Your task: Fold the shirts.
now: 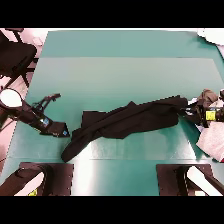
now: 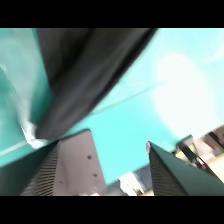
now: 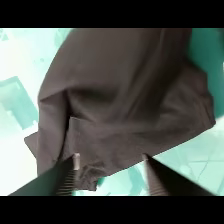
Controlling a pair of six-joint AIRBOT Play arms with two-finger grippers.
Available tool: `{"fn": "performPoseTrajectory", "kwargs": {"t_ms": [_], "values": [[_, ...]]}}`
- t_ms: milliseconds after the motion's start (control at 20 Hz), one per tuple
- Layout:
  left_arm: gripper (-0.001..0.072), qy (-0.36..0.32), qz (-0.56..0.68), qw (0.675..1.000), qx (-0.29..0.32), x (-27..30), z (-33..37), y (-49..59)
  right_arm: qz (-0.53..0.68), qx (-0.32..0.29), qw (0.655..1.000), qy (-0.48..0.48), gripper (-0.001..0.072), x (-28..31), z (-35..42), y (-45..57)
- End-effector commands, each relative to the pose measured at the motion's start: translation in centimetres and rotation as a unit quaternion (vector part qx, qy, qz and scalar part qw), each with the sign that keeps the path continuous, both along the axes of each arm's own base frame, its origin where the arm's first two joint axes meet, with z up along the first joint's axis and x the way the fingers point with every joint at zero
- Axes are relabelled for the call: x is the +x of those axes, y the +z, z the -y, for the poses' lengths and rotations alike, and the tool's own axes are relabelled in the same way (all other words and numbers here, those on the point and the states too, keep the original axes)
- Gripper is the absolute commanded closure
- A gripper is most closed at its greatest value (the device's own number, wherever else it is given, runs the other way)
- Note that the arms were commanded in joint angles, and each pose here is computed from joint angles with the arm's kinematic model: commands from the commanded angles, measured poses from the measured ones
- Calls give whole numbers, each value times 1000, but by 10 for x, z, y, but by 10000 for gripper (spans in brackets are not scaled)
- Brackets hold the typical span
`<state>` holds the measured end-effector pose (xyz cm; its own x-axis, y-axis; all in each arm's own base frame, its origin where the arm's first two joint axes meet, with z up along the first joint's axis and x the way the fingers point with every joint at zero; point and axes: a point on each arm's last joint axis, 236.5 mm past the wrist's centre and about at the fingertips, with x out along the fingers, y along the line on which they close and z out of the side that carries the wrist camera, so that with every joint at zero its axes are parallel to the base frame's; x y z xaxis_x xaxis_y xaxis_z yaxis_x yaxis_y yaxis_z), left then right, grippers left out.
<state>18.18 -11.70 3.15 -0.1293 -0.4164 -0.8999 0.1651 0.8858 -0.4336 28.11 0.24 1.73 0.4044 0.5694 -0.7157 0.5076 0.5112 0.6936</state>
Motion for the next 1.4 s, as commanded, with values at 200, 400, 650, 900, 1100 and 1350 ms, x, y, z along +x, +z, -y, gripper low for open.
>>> {"fn": "performPoseTrajectory", "kwargs": {"t_ms": [200,400,650,900,1100,1350], "values": [[106,8,239,971,13,102,-6,72,96,-82,988,-84,138,11,37,45],[126,-60,224,973,-4,118,6,41,170,-146,969,-105,138,18,59,93],[126,-84,146,986,-10,135,10,-28,193,-157,968,-32,138,44,55,130],[126,-39,97,986,-130,157,28,-63,185,-142,972,27,138,69,46,138],[125,18,85,978,-188,173,-3,-72,195,-148,969,34,139,81,49,146],[124,37,76,979,-185,173,-8,-95,199,-158,967,32,138,82,54,147]]}}
